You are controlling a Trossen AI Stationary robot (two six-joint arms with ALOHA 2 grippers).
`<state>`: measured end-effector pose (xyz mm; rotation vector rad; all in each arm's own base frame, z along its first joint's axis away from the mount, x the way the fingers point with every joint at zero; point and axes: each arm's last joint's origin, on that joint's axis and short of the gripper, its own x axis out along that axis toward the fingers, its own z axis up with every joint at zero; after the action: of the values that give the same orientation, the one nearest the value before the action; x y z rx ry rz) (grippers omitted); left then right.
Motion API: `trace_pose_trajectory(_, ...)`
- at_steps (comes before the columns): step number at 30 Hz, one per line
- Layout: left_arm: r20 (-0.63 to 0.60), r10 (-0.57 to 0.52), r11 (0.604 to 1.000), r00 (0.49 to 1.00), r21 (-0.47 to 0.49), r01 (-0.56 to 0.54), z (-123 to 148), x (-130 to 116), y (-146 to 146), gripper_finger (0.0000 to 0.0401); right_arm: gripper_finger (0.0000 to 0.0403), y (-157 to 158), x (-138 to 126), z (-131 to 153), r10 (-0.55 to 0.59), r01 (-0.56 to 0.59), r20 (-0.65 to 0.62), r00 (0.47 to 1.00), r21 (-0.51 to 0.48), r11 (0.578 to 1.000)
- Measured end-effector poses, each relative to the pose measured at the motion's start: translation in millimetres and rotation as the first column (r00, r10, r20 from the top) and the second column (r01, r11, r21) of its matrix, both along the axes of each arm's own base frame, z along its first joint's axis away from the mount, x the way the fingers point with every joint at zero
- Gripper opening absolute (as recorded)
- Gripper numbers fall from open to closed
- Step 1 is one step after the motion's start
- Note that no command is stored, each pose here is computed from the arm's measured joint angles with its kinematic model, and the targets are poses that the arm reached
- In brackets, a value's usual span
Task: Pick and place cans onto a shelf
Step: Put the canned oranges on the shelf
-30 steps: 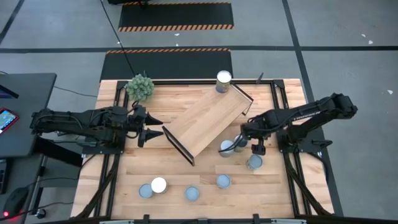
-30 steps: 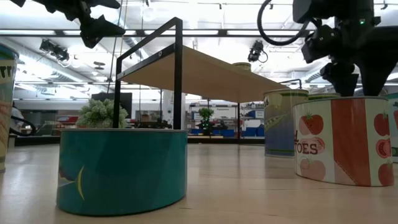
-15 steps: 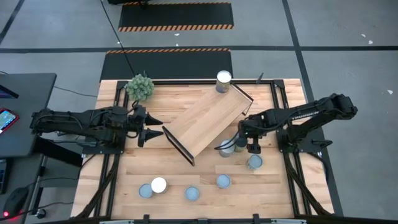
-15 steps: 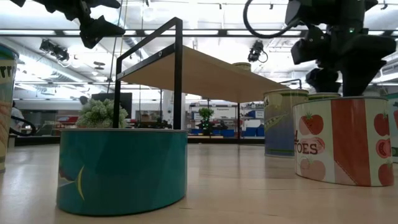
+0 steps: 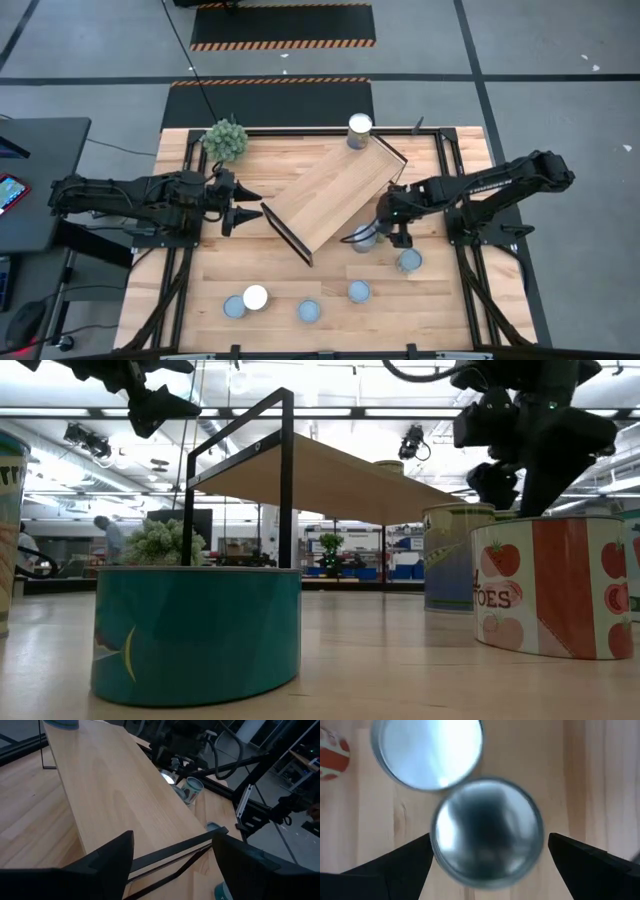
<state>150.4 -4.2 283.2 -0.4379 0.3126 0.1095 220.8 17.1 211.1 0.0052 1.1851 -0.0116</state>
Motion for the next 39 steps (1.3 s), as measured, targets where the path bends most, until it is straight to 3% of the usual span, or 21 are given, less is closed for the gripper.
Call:
trace_pose_trajectory(4, 0.0, 0.0, 1.0, 1.0, -0.001, 0.0, 0, 0, 0, 0.0275, 0.0399, 4, 4, -7, 0.032, -0.032, 0.072, 0.997, 0.003, 0.999)
trace_pose_trajectory(10, 0.0, 0.001, 1.0, 1.0, -0.007, -0.001, 0, 0, 0, 0.0275, 0.0394, 4, 2, -16, 0.027, -0.027, 0.083, 0.996, -0.004, 1.0)
trace_pose_trajectory(19, 0.0, 0.0, 1.0, 1.0, -0.004, 0.0, 0, 0, 0, 0.0275, 0.0324, 3, 1, -17, 0.04, -0.039, 0.075, 0.996, -0.013, 0.999)
trace_pose_trajectory(23, 0.0, -0.001, 1.0, 1.0, -0.001, 0.001, 0, 0, 0, 0.0275, 0.0318, 4, 2, -15, 0.039, -0.038, 0.073, 0.997, -0.012, 0.999)
trace_pose_trajectory(29, 0.001, -0.001, 1.0, 1.0, -0.001, 0.001, 0, 0, 0, 0.0275, 0.0325, 2, 4, 6, 0.028, -0.028, 0.037, 0.999, -0.014, 1.0)
trace_pose_trajectory(39, 0.001, -0.001, 1.0, 1.0, 0.001, 0.001, 0, 0, 0, 0.0275, 0.032, -3, 0, 65, 0.017, -0.016, -0.064, 0.998, 0.014, 1.0)
